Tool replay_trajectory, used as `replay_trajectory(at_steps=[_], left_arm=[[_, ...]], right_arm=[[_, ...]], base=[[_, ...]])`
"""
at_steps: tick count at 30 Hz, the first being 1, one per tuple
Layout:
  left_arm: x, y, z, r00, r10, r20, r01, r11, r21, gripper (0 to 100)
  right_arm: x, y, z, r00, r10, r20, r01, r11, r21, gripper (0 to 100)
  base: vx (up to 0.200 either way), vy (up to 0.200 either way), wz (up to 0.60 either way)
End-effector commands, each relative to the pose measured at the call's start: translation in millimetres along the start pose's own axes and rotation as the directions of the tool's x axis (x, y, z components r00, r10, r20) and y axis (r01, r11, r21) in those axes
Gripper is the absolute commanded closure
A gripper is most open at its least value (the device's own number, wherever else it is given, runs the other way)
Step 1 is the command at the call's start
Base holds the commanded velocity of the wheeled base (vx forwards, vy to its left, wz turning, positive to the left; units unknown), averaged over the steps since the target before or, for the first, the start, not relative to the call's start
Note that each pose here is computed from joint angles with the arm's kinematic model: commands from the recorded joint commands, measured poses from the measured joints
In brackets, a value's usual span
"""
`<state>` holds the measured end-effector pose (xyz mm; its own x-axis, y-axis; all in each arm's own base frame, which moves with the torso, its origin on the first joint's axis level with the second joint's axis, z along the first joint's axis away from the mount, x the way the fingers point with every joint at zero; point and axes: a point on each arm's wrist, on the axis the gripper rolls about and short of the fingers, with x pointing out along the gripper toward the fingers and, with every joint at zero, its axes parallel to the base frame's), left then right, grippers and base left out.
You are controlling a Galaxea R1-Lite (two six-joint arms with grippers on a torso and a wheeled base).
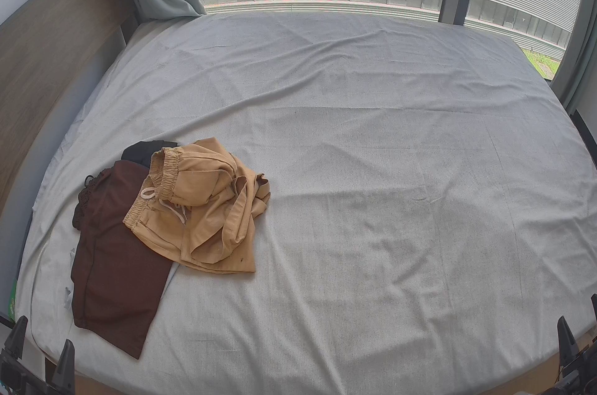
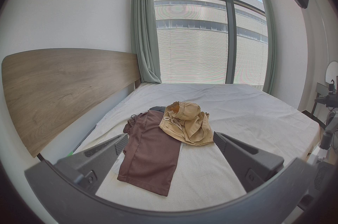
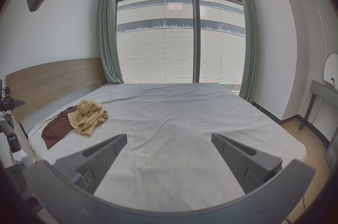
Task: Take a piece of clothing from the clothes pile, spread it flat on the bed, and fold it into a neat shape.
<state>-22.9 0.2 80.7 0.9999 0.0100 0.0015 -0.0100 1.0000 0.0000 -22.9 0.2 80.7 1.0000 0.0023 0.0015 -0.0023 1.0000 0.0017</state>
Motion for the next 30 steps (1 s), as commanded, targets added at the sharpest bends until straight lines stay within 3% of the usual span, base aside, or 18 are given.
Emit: replay_trajectory(at_steps=[1, 13, 15, 17, 18, 21, 30], left_arm=[[0.0, 0.0, -4.7, 1.0, 0.001, 0.002, -0.001, 1.0, -0.002, 0], [0.1, 0.0, -4.3, 1.0, -0.002, 0.008, 0.002, 1.0, 0.001, 0], [-1.7, 0.0, 6.1, 0.997, -0.001, 0.078, 0.002, 1.0, -0.011, 0], [-6.1, -0.1, 37.0, 0.979, 0.005, 0.204, -0.001, 1.0, -0.021, 0], [-5.2, -0.2, 46.6, 0.976, -0.001, 0.216, 0.006, 1.0, -0.025, 0], [3.8, 0.2, 56.6, 0.987, -0.034, 0.156, 0.041, 0.998, -0.039, 0], [19.4, -0.6, 50.3, 0.993, -0.119, 0.028, 0.12, 0.991, -0.052, 0]], right_arm=[[0.4, 0.0, -4.7, 1.0, 0.002, -0.006, -0.002, 1.0, 0.0, 0], [0.4, 0.0, -4.7, 1.0, 0.002, -0.006, -0.002, 1.0, 0.0, 0], [0.4, 0.0, -4.7, 1.0, 0.002, -0.006, -0.002, 1.0, -0.002, 0], [0.4, -0.1, -4.7, 1.0, 0.004, -0.006, -0.004, 1.0, 0.0, 0], [0.4, 0.0, -4.7, 1.0, 0.002, -0.006, -0.002, 1.0, 0.0, 0], [0.4, 0.0, -4.7, 1.0, 0.002, -0.006, -0.002, 1.0, 0.001, 0], [0.4, 0.0, -4.7, 1.0, 0.002, -0.006, -0.002, 1.0, 0.0, 0]], base=[[0.0, 0.0, 0.0], [0.0, 0.0, 0.0], [0.0, 0.0, 0.0], [0.0, 0.0, 0.0], [0.0, 0.0, 0.0], [0.0, 0.0, 0.0], [0.0, 0.0, 0.0]])
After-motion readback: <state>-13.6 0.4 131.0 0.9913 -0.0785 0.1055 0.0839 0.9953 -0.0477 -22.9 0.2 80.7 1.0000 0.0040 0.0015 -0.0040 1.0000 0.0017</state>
